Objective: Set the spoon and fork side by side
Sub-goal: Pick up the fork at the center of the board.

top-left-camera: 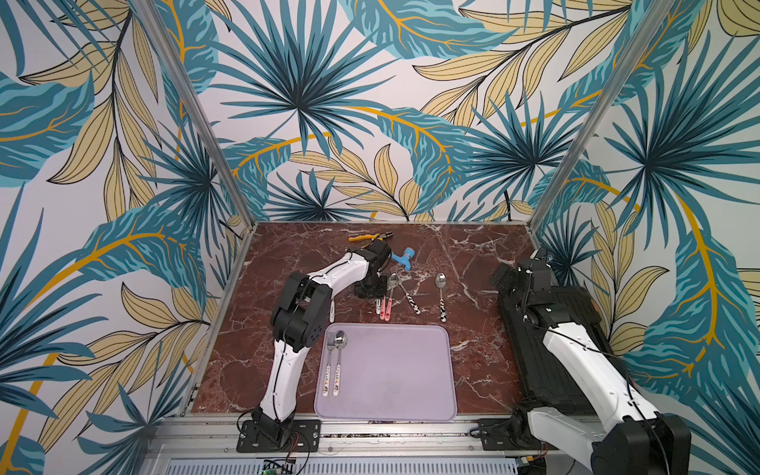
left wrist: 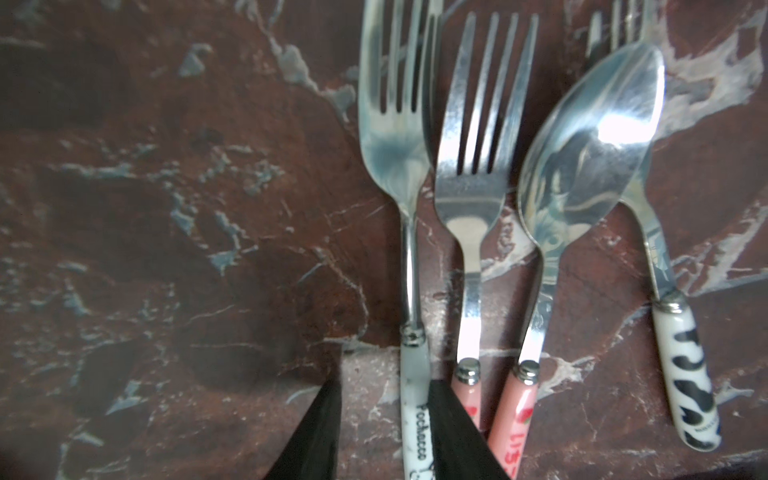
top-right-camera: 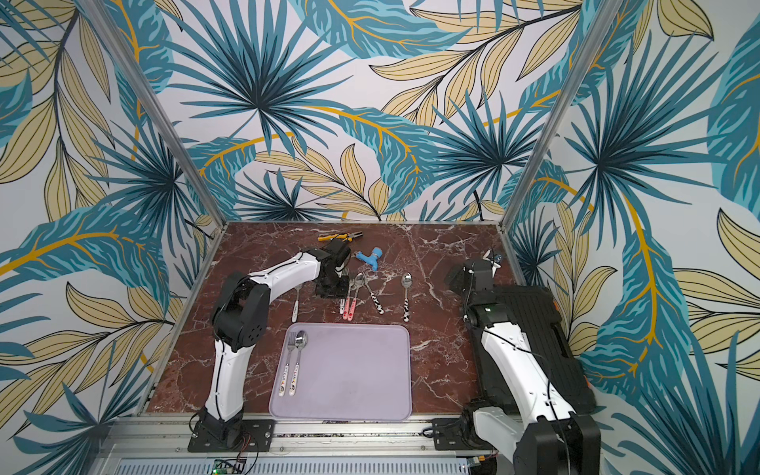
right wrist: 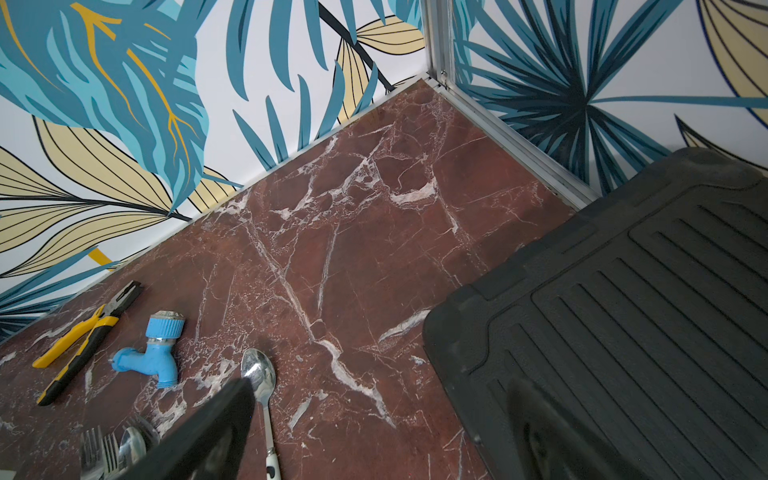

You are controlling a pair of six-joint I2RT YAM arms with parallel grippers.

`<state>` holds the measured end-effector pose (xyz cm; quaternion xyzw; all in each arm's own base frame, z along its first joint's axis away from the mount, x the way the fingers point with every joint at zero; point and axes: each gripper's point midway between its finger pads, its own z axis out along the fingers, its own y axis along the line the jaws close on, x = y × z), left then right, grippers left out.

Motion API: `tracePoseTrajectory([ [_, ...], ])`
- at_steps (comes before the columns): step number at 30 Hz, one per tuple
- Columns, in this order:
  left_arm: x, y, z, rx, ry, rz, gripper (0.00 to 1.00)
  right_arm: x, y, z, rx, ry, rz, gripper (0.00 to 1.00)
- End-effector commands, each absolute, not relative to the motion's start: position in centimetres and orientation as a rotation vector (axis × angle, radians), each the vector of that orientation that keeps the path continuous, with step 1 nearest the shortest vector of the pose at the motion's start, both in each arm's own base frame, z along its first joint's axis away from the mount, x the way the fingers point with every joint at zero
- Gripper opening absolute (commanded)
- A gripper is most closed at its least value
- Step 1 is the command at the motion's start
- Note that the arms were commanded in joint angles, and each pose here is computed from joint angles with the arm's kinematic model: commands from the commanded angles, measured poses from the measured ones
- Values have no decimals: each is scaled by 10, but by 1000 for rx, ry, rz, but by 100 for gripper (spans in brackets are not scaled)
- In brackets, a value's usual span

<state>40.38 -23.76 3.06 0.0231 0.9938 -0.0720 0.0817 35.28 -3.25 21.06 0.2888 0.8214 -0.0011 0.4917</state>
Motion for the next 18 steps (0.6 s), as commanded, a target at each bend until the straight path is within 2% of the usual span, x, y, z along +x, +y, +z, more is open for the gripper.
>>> tracePoseTrajectory([
  [1,406,-239,28,71,2984,-172,38,350,-35,208,707,2001,-27,99],
  [8,402,-231,24,69,2999,-115,32,349,-35,209,707,2000,-27,100],
  [18,398,-223,43,75,2970,-90,4,349,-35,210,708,1996,-20,100],
])
